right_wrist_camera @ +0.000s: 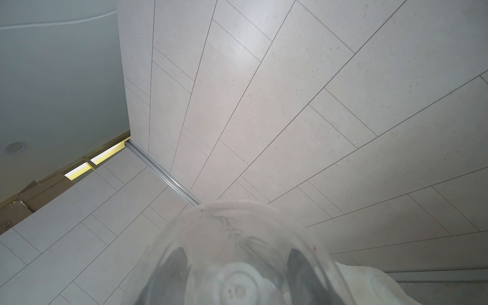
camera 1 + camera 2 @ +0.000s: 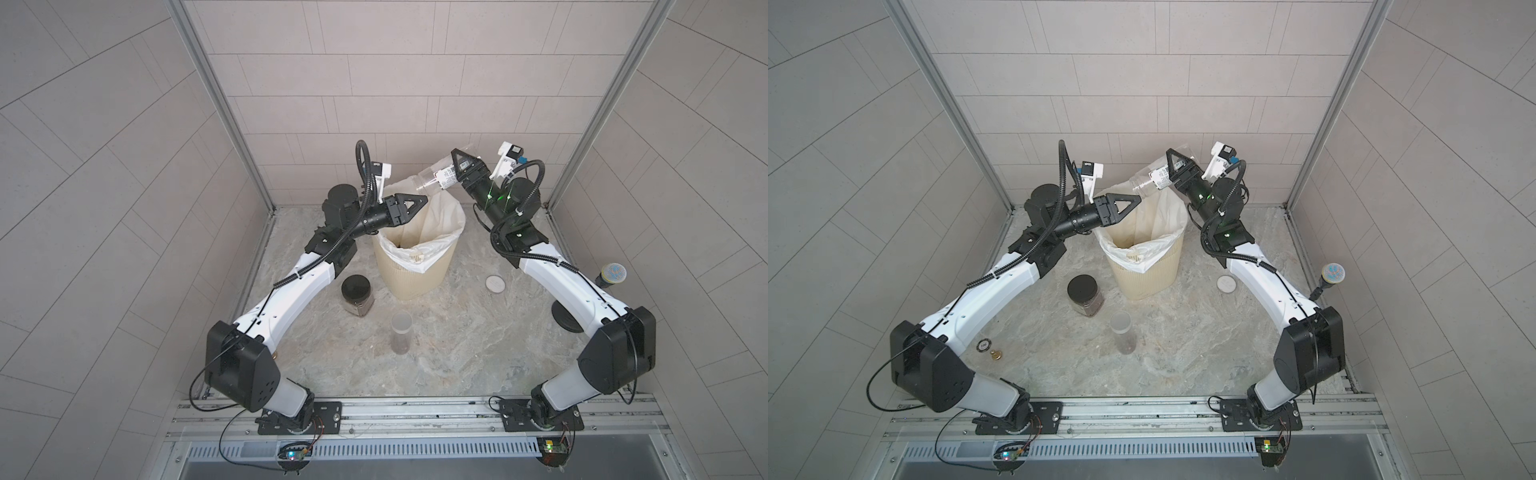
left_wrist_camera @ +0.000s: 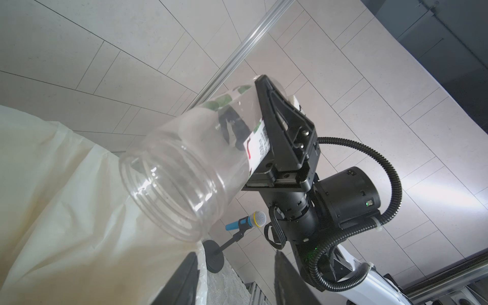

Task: Empty the moldy dried flower tea in the jars
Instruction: Place the jar at the center of the board.

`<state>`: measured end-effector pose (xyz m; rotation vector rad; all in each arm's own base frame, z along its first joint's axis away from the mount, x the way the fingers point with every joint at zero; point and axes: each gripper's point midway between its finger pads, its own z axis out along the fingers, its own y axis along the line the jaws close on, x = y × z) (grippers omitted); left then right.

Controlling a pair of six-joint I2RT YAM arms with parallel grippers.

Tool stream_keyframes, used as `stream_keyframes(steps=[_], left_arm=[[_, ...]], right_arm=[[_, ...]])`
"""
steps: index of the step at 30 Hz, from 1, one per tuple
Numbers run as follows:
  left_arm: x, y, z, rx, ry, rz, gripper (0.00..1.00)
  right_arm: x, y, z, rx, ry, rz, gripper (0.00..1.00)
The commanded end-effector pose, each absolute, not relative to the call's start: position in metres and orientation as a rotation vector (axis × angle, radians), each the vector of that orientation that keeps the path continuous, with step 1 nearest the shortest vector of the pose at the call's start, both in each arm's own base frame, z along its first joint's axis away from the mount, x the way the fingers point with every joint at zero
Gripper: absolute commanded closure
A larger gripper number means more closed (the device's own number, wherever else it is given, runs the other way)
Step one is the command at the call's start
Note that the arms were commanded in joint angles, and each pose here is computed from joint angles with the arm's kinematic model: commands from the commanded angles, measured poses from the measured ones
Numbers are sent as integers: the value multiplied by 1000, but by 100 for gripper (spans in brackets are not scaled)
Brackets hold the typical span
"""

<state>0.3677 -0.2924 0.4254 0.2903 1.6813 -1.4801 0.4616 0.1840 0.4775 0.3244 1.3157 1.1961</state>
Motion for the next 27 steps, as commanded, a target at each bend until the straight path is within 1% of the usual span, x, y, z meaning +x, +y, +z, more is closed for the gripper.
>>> stream_keyframes(steps=[1, 10, 15, 22, 27], left_arm=[[367, -294, 445, 333, 1622, -1453, 50], [375, -291, 433, 332, 1684, -1360, 51], [377, -292, 439, 315, 1655, -1397, 52], [377, -294, 446, 311, 1604, -1432, 59], [376, -295, 451, 311, 1583, -1452, 68]], right_arm=[[445, 183, 500, 301, 1245, 1277, 39], [437, 182, 500, 295, 1243, 1293, 40], [437, 187, 498, 296, 1238, 1351, 40], [434, 190, 496, 294, 1243, 1382, 40], [434, 193, 492, 296, 1251, 1403, 40]])
